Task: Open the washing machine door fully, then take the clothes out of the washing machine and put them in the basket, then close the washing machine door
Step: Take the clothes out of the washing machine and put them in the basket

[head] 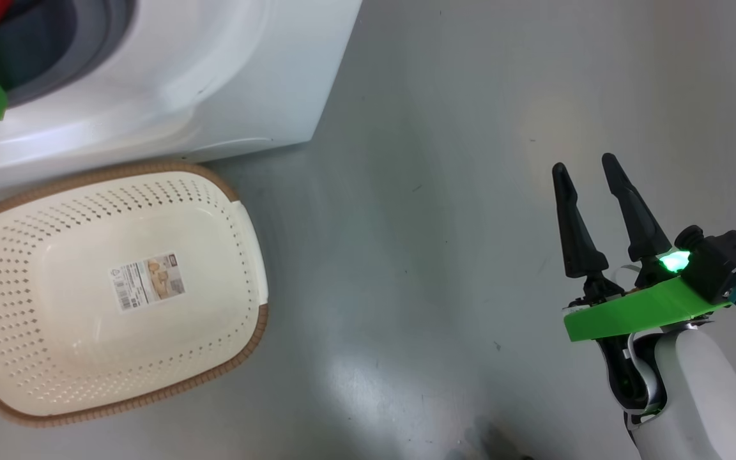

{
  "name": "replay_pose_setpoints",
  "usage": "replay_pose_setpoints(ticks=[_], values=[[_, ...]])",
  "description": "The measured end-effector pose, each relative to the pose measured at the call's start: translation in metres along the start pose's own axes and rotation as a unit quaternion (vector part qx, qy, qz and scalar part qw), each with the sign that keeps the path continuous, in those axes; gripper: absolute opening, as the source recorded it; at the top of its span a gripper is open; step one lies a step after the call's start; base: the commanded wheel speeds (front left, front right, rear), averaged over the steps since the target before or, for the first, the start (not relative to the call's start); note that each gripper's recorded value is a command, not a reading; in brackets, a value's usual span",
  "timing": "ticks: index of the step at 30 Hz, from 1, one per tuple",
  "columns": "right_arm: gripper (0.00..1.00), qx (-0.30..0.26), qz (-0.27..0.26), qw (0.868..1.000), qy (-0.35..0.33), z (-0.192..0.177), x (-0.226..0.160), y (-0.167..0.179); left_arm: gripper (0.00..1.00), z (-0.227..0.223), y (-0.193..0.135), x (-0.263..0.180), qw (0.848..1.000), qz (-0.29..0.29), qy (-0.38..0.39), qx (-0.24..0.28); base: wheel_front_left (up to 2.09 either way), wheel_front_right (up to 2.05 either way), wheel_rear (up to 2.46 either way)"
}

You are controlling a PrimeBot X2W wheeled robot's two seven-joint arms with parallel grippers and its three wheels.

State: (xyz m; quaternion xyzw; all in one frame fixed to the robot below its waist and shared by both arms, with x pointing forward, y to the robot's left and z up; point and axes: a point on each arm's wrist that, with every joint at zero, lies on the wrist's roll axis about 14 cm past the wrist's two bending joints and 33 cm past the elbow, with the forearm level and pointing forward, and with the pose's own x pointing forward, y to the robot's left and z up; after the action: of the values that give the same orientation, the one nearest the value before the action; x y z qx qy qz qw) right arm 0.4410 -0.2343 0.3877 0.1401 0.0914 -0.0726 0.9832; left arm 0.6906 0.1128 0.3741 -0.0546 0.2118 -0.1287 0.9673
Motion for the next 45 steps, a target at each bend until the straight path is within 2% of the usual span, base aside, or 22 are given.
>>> replay_pose_setpoints(ticks=[15, 20, 27, 37, 45], values=[[1.0, 0.006, 0.013, 0.999, -0.035, 0.028, -0.008, 0.01, 0.0, 0.041, 0.005, -0.043, 0.995, 0.012, -0.102, -0.009, 0.0, 0.0, 0.0], [1.0, 0.006, 0.024, 0.999, -0.041, 0.033, -0.013, 0.018, 0.0, 0.076, 0.002, -0.066, 0.986, 0.008, -0.164, -0.027, 0.0, 0.0, 0.0], [1.0, -0.004, 0.039, 0.998, -0.044, 0.037, -0.021, 0.028, 0.0, 0.077, 0.003, -0.101, 0.98, 0.017, -0.196, -0.017, 0.0, 0.0, 0.0], [1.0, -0.004, 0.057, 0.997, -0.06, 0.049, -0.029, 0.041, 0.0, 0.086, 0.003, -0.153, 0.966, 0.036, -0.253, -0.028, 0.0, 0.0, 0.0], [1.0, -0.003, 0.062, 0.996, -0.061, 0.05, -0.038, 0.045, 0.0, 0.105, 0.005, -0.2, 0.945, 0.051, -0.32, -0.041, 0.0, 0.0, 0.0]])
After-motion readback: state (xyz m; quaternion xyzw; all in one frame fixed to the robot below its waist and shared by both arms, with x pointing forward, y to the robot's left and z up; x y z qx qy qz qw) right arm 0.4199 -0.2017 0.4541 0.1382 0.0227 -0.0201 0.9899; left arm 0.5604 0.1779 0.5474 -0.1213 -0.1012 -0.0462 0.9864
